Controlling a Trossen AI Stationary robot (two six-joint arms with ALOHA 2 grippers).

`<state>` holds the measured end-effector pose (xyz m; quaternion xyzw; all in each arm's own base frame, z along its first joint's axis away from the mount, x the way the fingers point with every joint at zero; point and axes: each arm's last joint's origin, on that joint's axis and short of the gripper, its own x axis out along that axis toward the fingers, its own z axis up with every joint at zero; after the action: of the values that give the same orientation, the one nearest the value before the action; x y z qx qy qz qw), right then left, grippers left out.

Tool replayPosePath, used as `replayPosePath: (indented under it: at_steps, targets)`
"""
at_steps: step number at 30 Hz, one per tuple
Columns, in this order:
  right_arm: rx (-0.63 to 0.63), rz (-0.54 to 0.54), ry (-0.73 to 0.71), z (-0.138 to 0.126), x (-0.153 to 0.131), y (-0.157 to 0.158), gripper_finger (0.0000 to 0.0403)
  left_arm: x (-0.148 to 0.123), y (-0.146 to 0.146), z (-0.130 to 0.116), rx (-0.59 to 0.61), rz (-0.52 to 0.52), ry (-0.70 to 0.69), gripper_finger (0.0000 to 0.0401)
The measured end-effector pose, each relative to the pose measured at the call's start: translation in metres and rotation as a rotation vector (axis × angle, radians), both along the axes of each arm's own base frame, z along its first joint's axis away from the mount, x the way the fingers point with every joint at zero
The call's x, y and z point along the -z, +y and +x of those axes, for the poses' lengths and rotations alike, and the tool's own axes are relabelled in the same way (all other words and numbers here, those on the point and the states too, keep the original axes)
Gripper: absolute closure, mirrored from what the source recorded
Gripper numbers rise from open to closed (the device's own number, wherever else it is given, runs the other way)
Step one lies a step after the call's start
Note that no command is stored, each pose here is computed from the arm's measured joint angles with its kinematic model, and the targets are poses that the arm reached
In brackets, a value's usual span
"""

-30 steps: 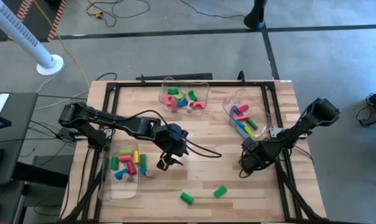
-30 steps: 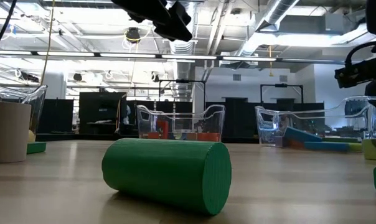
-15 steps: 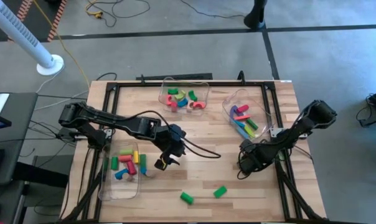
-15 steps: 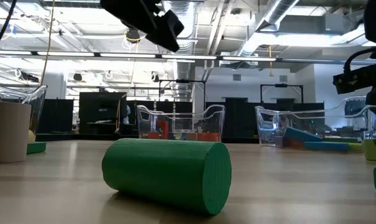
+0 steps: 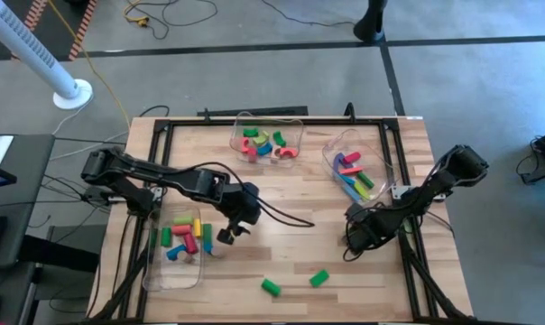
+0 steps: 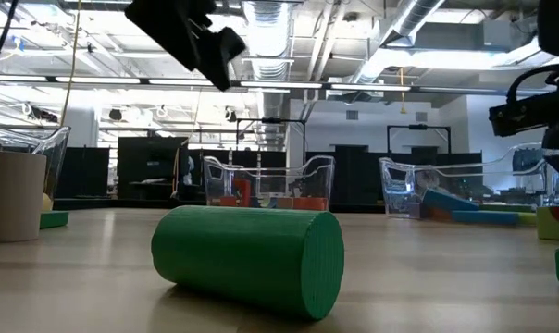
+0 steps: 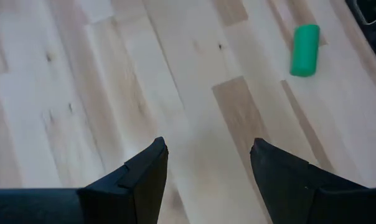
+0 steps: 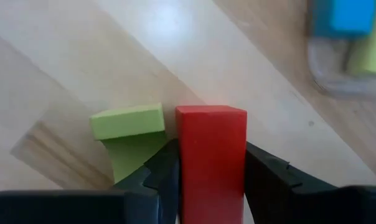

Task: Sort blocks by size
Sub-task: Move the red arch block to the center of the table

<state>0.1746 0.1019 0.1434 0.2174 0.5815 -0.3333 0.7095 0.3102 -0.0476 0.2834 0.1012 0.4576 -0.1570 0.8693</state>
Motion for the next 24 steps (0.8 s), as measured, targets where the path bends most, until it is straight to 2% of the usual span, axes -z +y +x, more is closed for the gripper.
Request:
replayPosePath:
  at_steps: [6, 11, 15, 19, 24]
  targets:
    - [-0.076, 0.049, -0.094, 0.011, -0.001, 0.004, 0.023, -0.028, 0.006, -0.029, -0.078, 0.009, -0.03, 0.0181]
    - [-0.161, 0.073, -0.196, 0.022, -0.002, 0.01, 0.023, -0.052, 0.009, -0.058, -0.135, -0.025, -0.071, 0.0181]
    - [-0.24, 0.055, -0.298, 0.033, -0.006, 0.011, 0.023, -0.068, 0.006, -0.079, -0.143, -0.047, -0.123, 0.0181]
    - [-0.264, 0.022, -0.362, 0.045, -0.009, 0.003, 0.023, -0.077, 0.001, -0.091, -0.151, -0.039, -0.172, 0.0181]
    - [-0.259, -0.016, -0.335, 0.052, -0.006, -0.014, 0.023, -0.077, -0.008, -0.095, -0.168, -0.006, -0.174, 0.0181]
